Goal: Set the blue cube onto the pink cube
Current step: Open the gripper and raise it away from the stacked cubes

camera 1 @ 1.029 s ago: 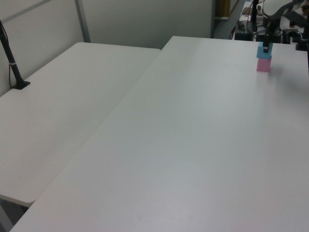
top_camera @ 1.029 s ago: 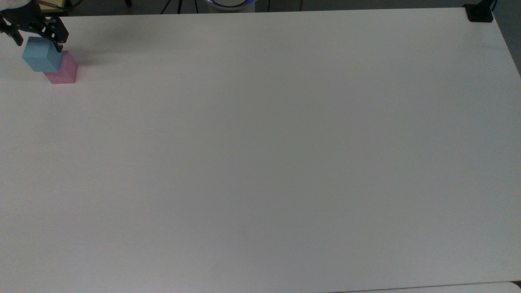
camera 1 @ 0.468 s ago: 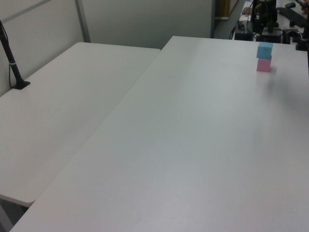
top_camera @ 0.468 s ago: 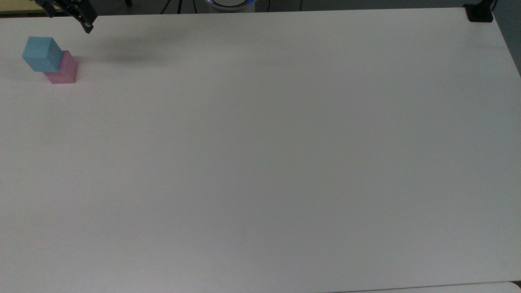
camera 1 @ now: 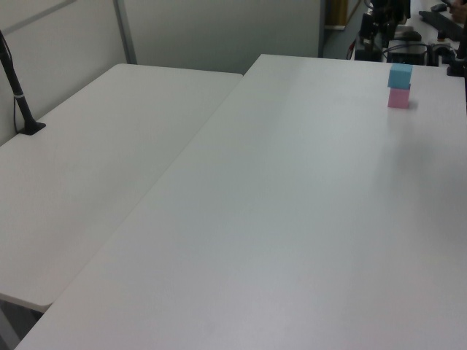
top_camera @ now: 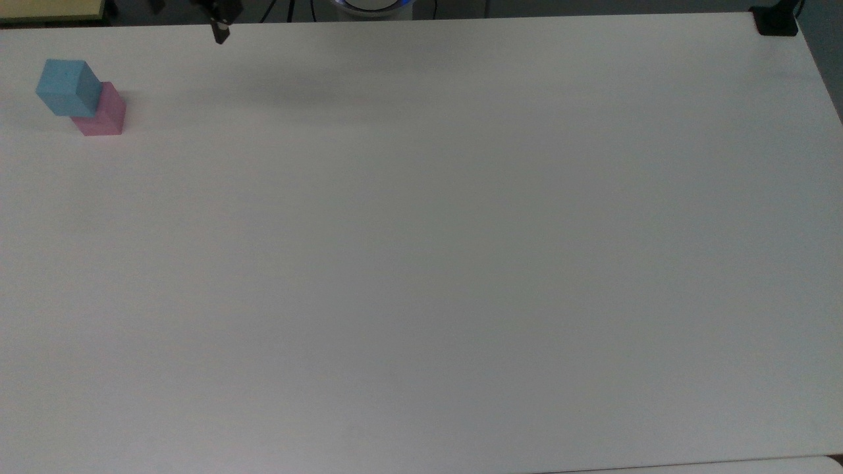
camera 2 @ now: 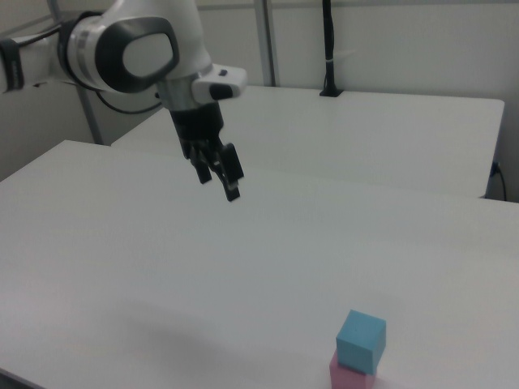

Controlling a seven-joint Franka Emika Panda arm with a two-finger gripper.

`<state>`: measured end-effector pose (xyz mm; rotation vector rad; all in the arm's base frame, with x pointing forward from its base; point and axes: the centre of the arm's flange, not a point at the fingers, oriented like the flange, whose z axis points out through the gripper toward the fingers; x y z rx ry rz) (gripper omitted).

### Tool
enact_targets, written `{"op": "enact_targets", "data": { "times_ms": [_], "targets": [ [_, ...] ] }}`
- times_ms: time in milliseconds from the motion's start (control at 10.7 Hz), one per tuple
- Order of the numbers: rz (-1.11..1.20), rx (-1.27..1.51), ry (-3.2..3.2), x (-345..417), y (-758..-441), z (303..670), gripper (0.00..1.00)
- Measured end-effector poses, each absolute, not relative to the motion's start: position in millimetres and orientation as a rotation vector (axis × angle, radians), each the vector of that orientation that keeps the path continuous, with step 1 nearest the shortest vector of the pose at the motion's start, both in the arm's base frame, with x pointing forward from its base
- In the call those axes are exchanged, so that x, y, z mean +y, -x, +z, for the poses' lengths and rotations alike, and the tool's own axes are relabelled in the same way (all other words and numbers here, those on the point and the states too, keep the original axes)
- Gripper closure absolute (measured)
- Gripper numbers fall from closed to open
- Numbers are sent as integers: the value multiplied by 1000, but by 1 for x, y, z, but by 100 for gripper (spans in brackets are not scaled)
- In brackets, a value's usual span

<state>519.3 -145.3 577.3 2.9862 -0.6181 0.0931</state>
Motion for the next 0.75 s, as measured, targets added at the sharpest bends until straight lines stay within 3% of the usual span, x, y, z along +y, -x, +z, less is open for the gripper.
{"op": "enact_targets", "data": {
  "times_ms": [374, 748],
  "targets": [
    [149, -225, -3025, -88, -534, 599, 0],
    [134, -99, -3026, -64, -537, 598, 0]
  ]
}}
